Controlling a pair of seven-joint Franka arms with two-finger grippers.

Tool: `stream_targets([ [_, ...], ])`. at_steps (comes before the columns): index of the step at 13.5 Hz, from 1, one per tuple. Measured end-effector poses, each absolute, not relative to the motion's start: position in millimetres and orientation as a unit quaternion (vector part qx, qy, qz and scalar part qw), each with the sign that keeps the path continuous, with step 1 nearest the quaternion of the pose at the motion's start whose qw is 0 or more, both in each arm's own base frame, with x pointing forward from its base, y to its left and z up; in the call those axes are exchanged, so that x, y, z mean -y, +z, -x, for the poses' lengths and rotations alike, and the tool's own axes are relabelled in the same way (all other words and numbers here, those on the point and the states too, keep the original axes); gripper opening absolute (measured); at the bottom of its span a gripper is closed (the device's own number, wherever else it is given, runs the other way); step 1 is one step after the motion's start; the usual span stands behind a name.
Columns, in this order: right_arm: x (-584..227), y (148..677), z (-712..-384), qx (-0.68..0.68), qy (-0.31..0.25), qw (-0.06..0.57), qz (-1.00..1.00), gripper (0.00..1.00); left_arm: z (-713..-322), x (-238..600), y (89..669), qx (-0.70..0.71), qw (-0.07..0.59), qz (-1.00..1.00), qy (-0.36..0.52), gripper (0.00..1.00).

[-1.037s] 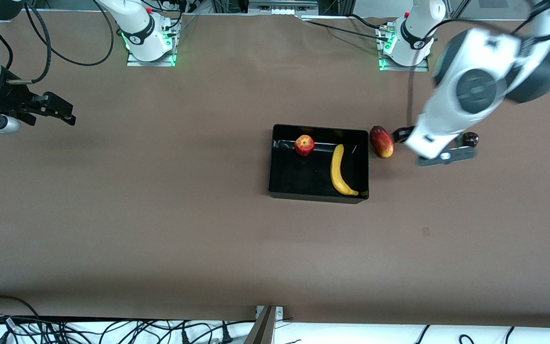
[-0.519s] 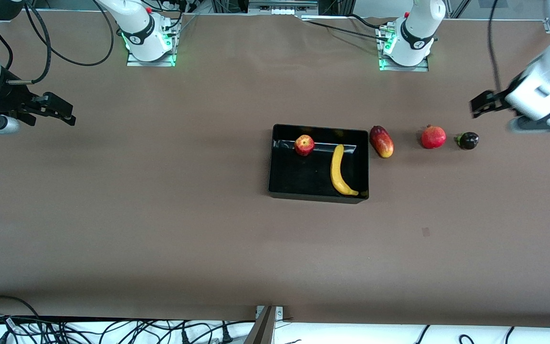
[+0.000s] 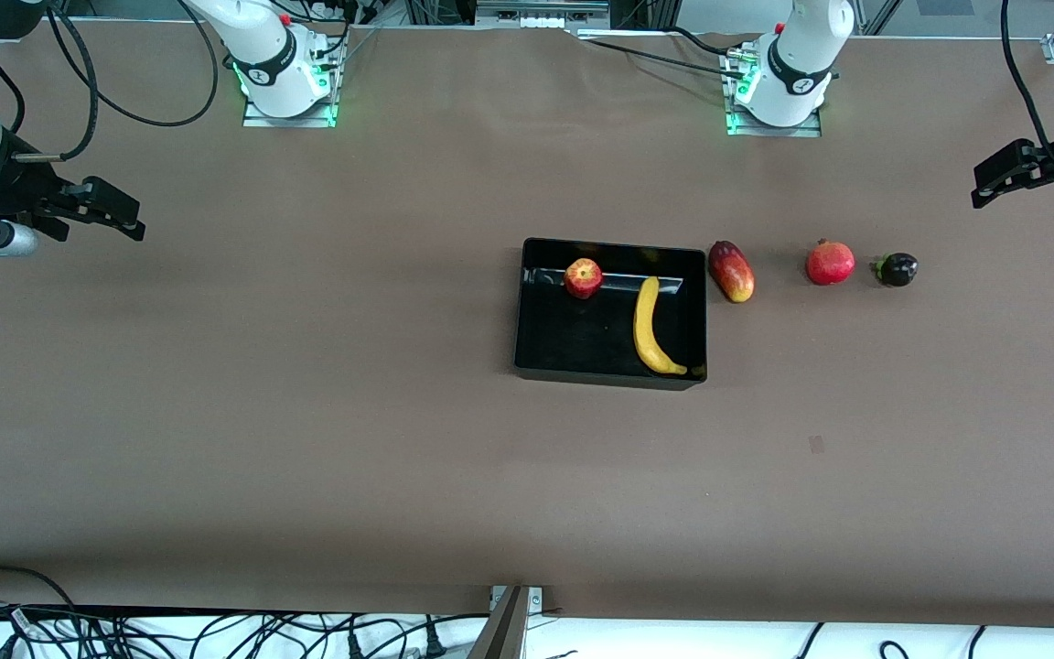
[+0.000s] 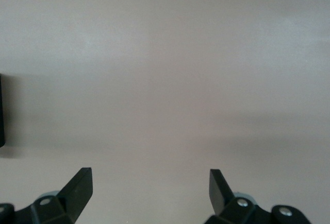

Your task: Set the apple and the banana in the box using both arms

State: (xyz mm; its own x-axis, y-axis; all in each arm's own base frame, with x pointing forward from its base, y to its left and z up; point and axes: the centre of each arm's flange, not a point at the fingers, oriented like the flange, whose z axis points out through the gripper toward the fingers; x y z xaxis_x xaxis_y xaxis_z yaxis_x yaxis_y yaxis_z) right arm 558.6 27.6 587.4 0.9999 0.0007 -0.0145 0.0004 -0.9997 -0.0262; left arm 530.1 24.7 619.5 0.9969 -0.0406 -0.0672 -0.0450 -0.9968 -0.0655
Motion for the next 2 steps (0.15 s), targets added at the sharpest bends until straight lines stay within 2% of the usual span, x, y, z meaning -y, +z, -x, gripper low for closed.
stream_targets([
  [2, -27.6, 587.4, -558.6, 0.0, 0.007, 0.013, 1.0, 1.0, -530.5, -22.0, 618.9, -0.03, 0.033, 0.998, 0.033, 1.0],
])
